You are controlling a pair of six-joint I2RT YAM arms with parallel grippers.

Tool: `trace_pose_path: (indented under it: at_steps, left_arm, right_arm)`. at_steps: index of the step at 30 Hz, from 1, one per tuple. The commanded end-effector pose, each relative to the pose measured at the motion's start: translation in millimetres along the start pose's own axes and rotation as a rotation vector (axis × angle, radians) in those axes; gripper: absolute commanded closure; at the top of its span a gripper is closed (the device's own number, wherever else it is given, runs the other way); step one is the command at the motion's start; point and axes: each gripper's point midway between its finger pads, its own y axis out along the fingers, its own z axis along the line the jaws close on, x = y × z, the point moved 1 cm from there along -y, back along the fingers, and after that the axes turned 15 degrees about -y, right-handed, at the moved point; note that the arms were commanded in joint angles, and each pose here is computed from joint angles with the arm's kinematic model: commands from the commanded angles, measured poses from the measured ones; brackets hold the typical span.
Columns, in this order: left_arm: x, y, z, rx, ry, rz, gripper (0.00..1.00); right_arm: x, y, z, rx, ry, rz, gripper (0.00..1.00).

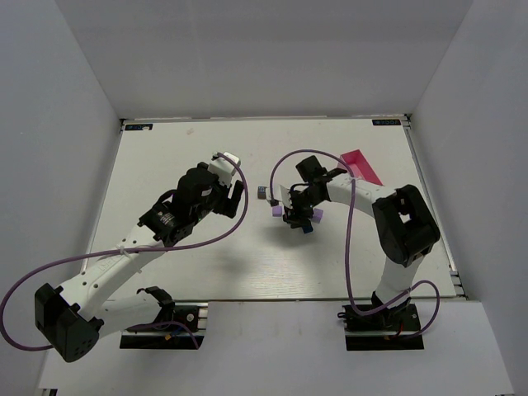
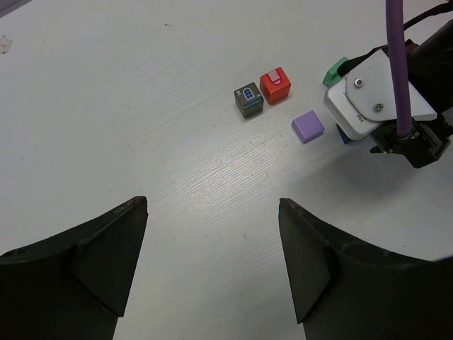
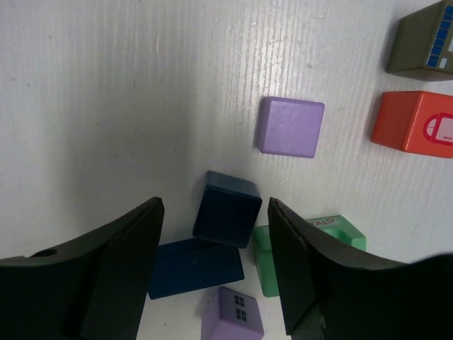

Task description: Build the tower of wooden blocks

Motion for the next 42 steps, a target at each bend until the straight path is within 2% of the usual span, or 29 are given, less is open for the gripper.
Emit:
trace_pose_path:
  at_steps: [1, 5, 6, 16, 25, 30, 42]
  left_arm:
    - [9, -6, -1, -0.015, -0.011, -0.039, 0.15]
    - [9, -6, -1, -0.015, -0.011, -0.039, 0.15]
    - [9, -6, -1, -0.015, -0.011, -0.039, 0.15]
    - [9, -6, -1, -0.015, -0.011, -0.039, 0.15]
    - [9, -6, -1, -0.015, -0.011, -0.039, 0.15]
    - [9, -6, -1, -0.015, -0.011, -0.039, 0.15]
    - [8, -4, 2, 0.005, -0.009, -0.034, 0.15]
  right_arm:
    - [7, -2, -12, -0.028, -0.01, -0.007, 0.34]
    - [8, -3, -13, -0.029, -0.008, -0.009, 0.42]
    - [8, -3, -12, -0.022, -0.006, -0.01, 0.47]
    - [14, -8, -14, -0.008, -0.009, -0.019, 0.75]
    - [56, -54, -52, -0.158, -0.093, -0.091, 0.78]
    - [59, -55, -68, -0.206, -0.09, -0.081, 0.78]
    - [23, -34, -109, -0.248, -0.052, 0.037, 0.78]
